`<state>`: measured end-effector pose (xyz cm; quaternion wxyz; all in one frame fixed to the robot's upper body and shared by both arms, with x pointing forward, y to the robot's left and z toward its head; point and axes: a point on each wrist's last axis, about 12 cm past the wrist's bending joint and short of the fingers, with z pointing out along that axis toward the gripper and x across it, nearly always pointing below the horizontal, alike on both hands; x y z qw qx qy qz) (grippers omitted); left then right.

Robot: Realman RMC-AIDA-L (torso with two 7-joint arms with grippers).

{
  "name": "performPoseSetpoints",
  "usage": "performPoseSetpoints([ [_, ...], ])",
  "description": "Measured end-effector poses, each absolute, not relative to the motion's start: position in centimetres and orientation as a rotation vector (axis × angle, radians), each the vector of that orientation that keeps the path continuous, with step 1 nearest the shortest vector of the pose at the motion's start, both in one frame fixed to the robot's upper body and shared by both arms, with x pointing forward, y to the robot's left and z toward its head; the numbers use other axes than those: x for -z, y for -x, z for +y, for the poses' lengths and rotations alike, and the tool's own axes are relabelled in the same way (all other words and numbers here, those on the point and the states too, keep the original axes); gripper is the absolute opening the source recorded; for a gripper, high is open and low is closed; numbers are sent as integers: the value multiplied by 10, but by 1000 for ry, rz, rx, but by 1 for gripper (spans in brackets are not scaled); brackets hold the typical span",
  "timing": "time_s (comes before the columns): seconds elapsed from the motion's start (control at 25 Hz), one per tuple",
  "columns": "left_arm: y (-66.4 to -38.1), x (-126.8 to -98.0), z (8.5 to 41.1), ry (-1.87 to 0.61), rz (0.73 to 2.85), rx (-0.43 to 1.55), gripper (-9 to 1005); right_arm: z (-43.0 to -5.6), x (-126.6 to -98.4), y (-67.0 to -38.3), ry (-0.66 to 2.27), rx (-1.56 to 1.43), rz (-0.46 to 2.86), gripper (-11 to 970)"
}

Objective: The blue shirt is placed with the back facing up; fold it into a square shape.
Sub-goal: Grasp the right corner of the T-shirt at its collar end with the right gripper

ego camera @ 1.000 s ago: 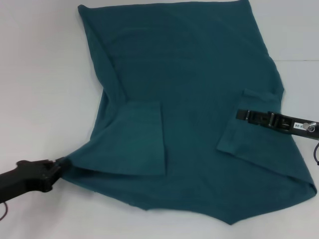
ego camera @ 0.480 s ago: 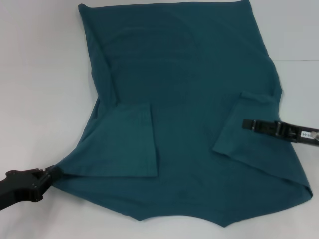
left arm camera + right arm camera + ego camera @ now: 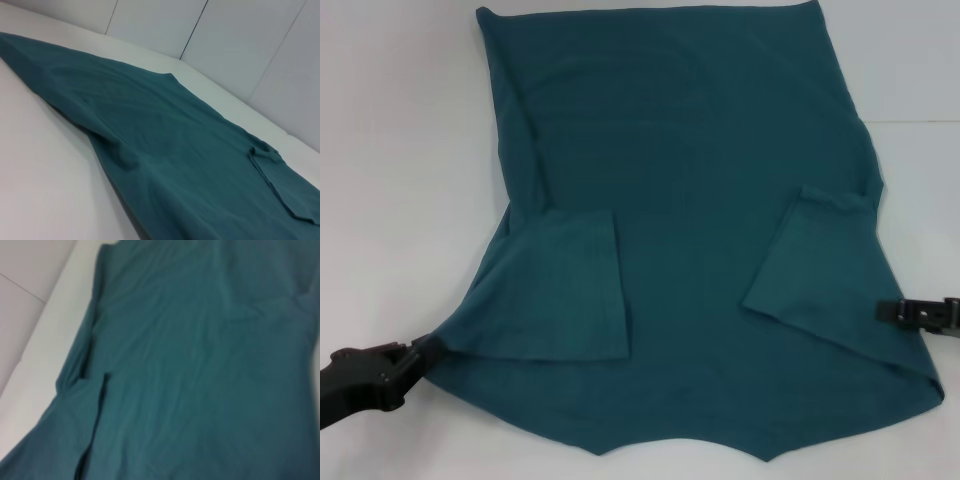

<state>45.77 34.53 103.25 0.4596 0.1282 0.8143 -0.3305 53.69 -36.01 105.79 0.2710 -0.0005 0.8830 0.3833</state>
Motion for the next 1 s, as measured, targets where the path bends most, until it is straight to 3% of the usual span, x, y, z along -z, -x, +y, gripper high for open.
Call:
performPoseSetpoints([
  [0.52, -460, -1031, 341, -312, 2004, 834, 28, -384, -1052, -516, -73, -1013, 2428, 573],
  [1.0, -460, -1031, 341, -308, 2004, 835, 28, -375, -1050, -514, -11, -1049, 2470, 546],
])
